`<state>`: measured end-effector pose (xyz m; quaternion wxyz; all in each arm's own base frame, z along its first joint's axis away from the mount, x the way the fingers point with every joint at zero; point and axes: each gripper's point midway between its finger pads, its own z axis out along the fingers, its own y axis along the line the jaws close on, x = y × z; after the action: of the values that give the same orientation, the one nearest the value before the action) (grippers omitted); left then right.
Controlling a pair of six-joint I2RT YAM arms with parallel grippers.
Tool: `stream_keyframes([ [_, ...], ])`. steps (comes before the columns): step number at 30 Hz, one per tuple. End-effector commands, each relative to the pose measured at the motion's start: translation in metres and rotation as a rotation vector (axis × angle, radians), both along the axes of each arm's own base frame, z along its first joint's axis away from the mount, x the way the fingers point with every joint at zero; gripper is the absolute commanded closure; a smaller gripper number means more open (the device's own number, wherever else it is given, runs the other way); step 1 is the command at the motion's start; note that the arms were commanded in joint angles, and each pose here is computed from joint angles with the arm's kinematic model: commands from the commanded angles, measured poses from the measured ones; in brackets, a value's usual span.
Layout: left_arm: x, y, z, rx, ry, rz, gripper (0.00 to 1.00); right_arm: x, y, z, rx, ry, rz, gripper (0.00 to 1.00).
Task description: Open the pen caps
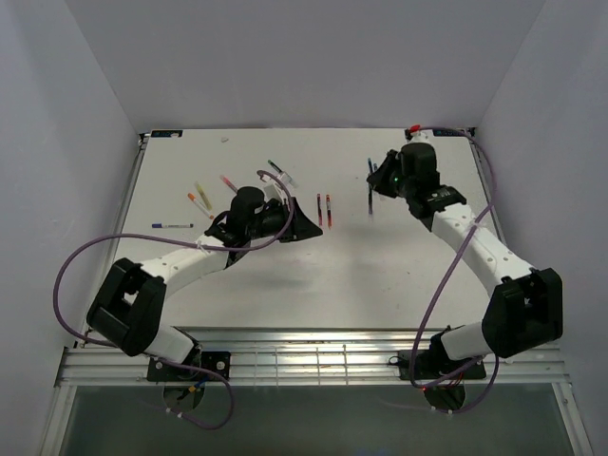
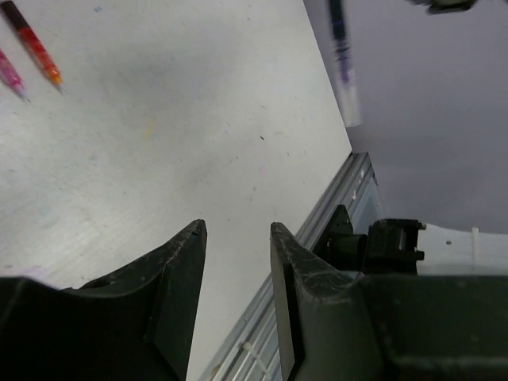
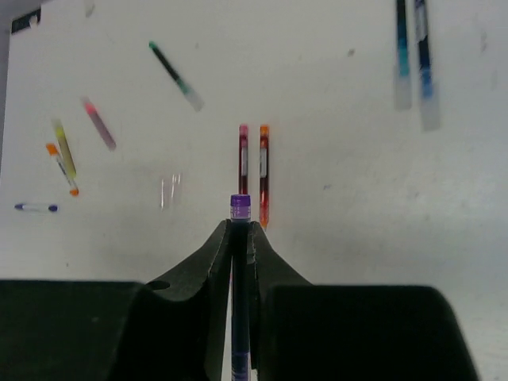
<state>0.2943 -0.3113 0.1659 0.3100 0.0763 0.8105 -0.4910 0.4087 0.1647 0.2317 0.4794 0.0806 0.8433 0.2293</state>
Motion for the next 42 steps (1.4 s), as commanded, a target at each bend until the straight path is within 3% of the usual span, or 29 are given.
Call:
stream_keyframes([
  [1, -0.017, 0.002, 0.02, -0.039, -0.023, 0.024, 0.51, -0.031, 0.034, -0.012, 0.081, 0.03, -0.029, 0.92],
  [6, -0.044, -0.003, 0.013, -0.069, 0.058, -0.05, 0.5, -0.072, 0.064, -0.036, 0.093, 0.071, -0.011, 0.92],
  [12, -0.063, -0.011, 0.012, -0.101, 0.086, -0.097, 0.48, -0.089, 0.081, -0.046, 0.094, 0.093, -0.009, 0.92],
  [42, -0.08, -0.032, -0.009, -0.094, 0.198, -0.143, 0.48, -0.089, 0.113, -0.045, 0.116, 0.074, -0.015, 0.92],
])
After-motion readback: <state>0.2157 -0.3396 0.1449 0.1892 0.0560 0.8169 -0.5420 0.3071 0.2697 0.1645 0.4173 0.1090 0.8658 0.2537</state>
